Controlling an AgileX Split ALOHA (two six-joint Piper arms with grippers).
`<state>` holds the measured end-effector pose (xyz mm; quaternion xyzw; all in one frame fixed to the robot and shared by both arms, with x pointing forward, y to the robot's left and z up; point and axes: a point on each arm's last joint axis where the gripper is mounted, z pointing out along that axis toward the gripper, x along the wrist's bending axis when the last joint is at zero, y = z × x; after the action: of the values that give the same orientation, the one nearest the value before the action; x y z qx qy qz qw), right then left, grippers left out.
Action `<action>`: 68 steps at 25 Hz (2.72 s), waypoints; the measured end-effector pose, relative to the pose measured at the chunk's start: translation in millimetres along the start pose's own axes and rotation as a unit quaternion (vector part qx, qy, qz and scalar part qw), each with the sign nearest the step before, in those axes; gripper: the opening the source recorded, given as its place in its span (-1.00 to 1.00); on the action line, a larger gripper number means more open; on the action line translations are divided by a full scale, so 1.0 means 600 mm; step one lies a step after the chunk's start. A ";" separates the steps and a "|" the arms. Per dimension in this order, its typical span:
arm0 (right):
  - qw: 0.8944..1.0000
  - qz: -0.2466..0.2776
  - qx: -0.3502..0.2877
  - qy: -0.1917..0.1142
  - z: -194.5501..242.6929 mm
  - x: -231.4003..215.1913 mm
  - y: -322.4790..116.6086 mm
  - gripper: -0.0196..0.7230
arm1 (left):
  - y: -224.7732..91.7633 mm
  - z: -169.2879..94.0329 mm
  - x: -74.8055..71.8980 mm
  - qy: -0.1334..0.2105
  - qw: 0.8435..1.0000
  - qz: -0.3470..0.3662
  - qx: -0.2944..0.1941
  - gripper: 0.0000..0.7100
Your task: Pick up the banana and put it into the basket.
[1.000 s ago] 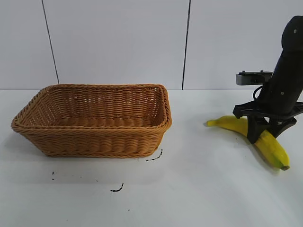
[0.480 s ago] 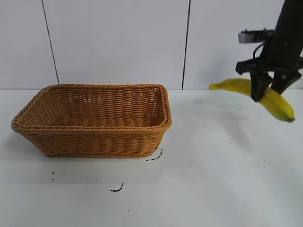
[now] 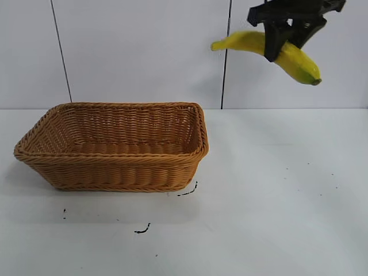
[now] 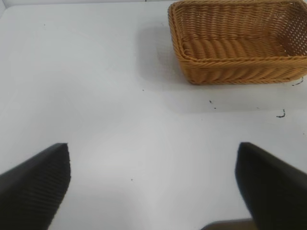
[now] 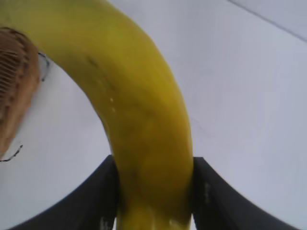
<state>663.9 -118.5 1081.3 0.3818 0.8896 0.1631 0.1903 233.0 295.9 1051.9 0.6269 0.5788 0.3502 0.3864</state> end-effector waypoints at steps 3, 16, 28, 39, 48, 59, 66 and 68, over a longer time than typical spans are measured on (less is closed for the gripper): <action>0.999 -0.048 -0.023 0.006 0.018 0.051 0.025 -0.16 | 0.000 0.000 0.000 0.000 1.000 0.000 0.000 0.95; 0.978 -0.186 -0.093 0.007 0.141 0.200 0.074 -0.16 | 0.000 0.000 0.000 0.000 1.000 0.000 0.000 0.95; 0.981 -0.182 -0.064 0.032 0.205 0.221 0.056 -0.16 | 0.000 0.000 0.000 0.000 1.000 0.000 0.000 0.95; 0.987 -0.139 -0.064 0.040 0.202 0.222 0.056 0.90 | 0.000 0.000 0.000 0.000 1.000 0.000 0.000 0.95; 0.999 0.012 -0.023 0.033 0.127 0.149 0.066 0.91 | 0.000 0.000 0.000 0.000 1.000 0.000 0.000 0.95; 0.977 0.208 0.045 -0.002 0.115 -0.085 -0.019 0.91 | 0.000 0.000 0.000 0.000 1.000 0.000 0.000 0.95; 0.950 0.301 0.074 -0.035 0.106 -0.212 -0.102 0.91 | 0.000 0.000 0.000 0.000 1.000 0.000 0.000 0.95; 0.945 0.316 0.074 -0.041 0.103 -0.231 -0.116 0.91 | 0.000 0.000 0.000 0.000 1.000 0.000 0.000 0.95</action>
<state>737.7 -257.7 1026.6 0.6626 0.7244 0.1326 0.1363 233.0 295.9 1051.9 0.6269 0.5788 0.3502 0.3864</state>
